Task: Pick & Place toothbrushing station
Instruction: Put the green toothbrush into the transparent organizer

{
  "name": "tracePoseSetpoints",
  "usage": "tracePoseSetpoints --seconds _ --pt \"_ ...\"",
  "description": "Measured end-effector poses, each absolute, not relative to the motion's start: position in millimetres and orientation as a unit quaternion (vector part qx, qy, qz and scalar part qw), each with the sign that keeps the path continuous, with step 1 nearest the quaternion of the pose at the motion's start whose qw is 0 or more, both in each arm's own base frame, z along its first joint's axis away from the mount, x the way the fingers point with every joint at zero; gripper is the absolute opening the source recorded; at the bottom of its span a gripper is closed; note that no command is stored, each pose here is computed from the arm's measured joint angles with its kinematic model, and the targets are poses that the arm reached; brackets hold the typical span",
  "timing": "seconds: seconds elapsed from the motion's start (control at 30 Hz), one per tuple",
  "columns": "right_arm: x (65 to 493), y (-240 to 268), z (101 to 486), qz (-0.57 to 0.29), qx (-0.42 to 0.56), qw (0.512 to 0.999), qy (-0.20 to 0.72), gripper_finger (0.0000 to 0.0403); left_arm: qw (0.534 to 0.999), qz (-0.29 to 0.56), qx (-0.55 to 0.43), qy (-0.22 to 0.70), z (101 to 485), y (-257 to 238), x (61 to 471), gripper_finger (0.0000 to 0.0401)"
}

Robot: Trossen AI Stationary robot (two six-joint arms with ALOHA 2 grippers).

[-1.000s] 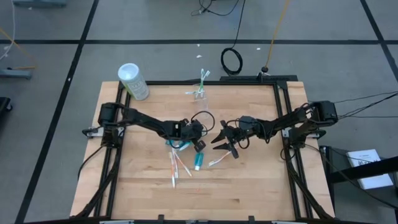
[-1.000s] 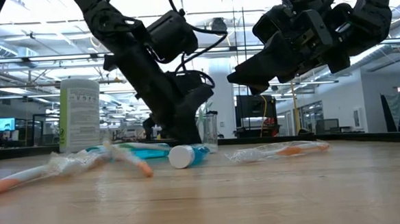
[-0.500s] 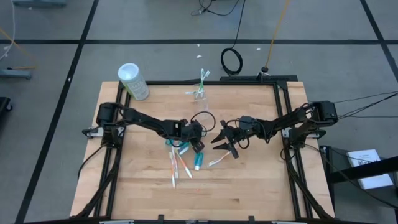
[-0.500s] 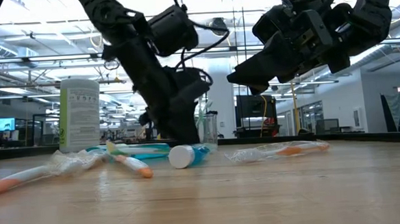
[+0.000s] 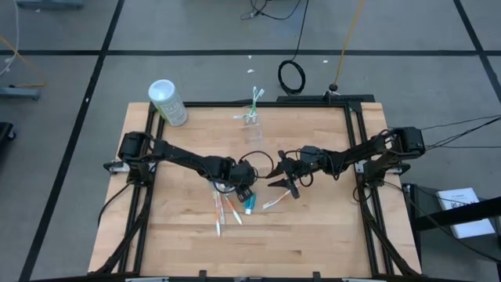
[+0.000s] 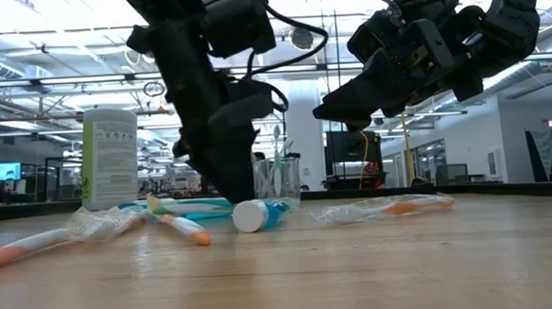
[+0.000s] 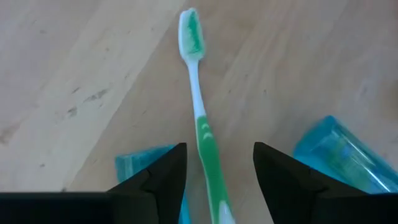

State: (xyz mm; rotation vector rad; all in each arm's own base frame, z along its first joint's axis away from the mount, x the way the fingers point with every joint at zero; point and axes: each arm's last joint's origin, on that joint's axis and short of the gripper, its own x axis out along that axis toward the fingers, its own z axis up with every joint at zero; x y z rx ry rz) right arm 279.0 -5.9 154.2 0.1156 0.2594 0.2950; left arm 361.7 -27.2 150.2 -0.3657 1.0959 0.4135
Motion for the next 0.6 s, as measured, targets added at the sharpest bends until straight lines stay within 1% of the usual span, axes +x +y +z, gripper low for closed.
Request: tracePoseSetpoints --seconds 0.3,0.47,0.53,0.6 --pt "279 -6 155 0.147 0.058 0.979 0.126 0.0132 0.8 0.216 -0.157 0.537 132 -28 362 0.016" --pt "279 -6 155 0.148 0.058 0.979 0.126 0.0132 0.79 0.2 -0.162 0.556 121 -27 364 0.0149" --pt "279 -6 155 0.149 0.058 0.979 0.126 0.0132 0.785 0.194 -0.165 0.565 118 -27 363 0.0138" --pt "279 -6 155 0.149 0.058 0.979 0.125 0.0132 0.78 0.189 -0.167 0.572 117 -28 362 0.0119"
